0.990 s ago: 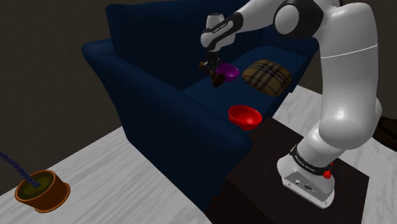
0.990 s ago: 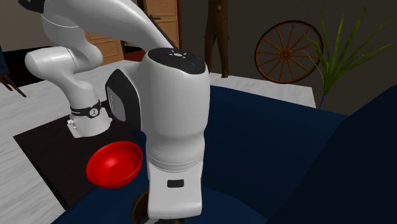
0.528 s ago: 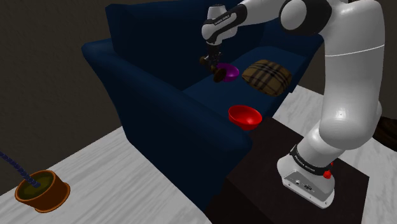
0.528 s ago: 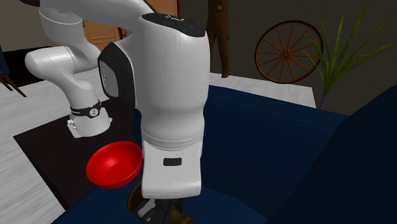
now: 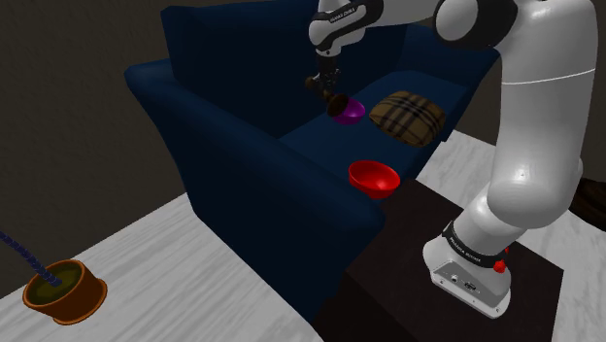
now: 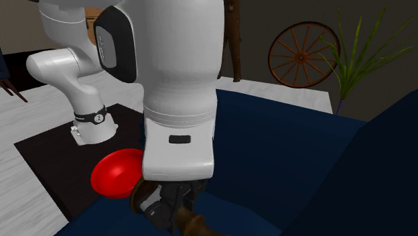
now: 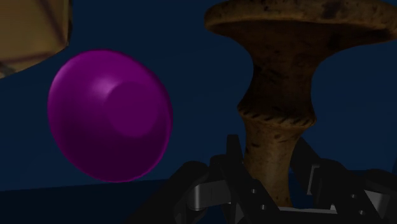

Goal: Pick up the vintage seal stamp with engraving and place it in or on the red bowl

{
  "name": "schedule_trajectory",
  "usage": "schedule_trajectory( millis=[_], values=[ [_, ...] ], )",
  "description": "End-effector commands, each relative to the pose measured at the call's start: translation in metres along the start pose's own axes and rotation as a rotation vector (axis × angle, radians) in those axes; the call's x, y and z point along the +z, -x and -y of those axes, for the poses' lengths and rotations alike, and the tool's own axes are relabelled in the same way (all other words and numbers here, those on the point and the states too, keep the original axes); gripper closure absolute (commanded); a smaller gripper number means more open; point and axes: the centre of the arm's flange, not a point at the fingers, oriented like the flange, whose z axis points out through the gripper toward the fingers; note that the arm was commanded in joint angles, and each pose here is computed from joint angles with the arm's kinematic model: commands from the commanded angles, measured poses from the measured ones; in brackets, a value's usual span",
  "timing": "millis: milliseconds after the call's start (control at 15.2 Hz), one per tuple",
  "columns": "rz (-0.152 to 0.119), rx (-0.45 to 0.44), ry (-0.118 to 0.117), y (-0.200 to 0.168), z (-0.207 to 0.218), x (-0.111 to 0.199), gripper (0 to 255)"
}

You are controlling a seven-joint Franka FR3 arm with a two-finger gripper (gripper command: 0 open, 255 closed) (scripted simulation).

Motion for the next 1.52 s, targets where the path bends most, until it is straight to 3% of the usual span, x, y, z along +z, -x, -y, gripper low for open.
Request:
schedule_trajectory(
  millis=[0, 198, 1452],
  values=[
    [0.0, 0.0, 0.0, 0.0, -0.002, -0.011, 255],
    [0.0, 0.0, 0.0, 0.0, -0.003, -0.023, 255],
    [0.0, 0.0, 0.0, 0.25, 0.023, -0.017, 255]
  ],
)
